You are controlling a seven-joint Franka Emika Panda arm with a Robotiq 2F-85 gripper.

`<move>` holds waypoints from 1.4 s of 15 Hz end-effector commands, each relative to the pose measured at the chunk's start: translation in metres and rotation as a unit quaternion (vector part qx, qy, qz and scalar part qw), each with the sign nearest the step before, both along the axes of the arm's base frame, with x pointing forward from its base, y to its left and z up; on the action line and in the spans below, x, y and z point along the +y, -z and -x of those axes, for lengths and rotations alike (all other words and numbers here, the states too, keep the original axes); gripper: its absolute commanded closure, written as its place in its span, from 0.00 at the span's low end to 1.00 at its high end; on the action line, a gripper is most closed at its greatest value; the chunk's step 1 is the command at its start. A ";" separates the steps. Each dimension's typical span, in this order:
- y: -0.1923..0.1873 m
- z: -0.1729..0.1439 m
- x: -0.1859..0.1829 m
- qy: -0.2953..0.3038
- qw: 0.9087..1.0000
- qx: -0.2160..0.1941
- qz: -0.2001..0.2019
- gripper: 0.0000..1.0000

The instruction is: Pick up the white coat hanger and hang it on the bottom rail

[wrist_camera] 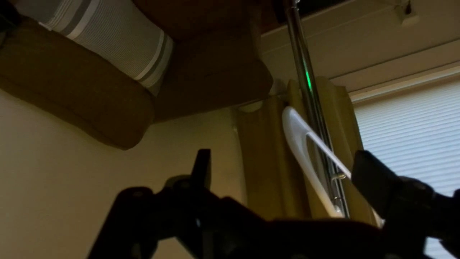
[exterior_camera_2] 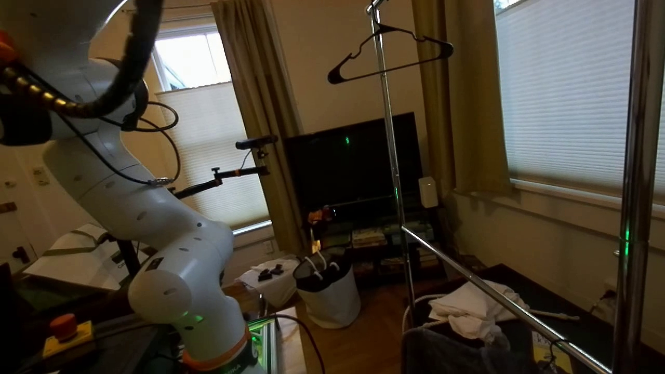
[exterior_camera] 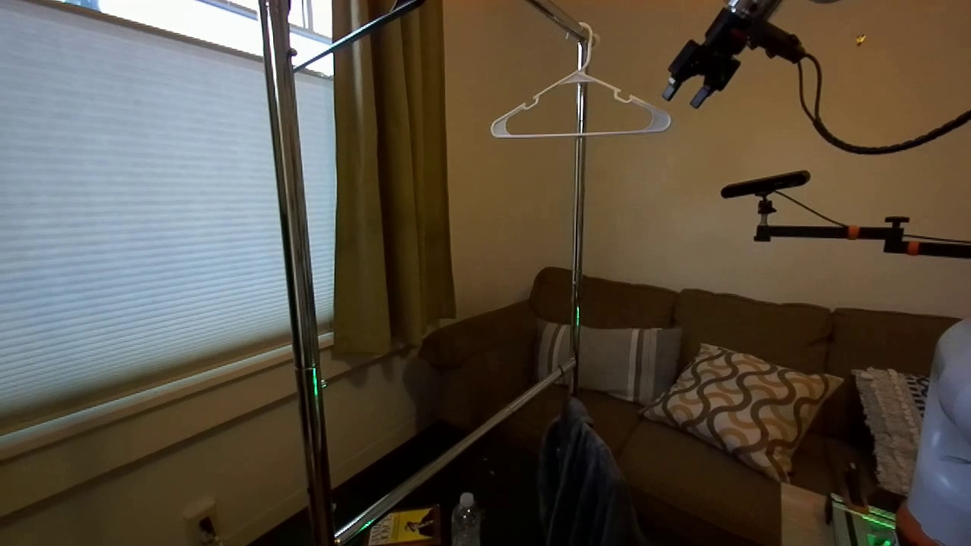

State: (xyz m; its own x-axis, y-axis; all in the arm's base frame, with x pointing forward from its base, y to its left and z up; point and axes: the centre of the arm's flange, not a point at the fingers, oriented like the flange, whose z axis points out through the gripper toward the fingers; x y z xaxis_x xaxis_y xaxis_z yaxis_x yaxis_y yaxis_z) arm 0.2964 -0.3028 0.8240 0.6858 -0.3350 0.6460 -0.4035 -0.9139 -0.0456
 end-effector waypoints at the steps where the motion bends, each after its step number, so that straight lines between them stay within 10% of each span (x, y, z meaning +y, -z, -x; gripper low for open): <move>1: -0.001 -0.021 -0.009 -0.029 0.998 0.039 -0.030 0.05; 13: 0.010 -0.039 -0.006 -0.175 0.982 0.034 -0.054 0.97; 21: -0.018 -0.028 0.040 -0.209 0.977 -0.022 -0.022 0.98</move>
State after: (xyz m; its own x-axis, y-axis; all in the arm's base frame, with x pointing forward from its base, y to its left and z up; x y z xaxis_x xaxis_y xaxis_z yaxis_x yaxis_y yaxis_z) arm 0.3451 -0.2839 0.8172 0.8059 -0.0842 0.5860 -0.0164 -0.9926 -0.1201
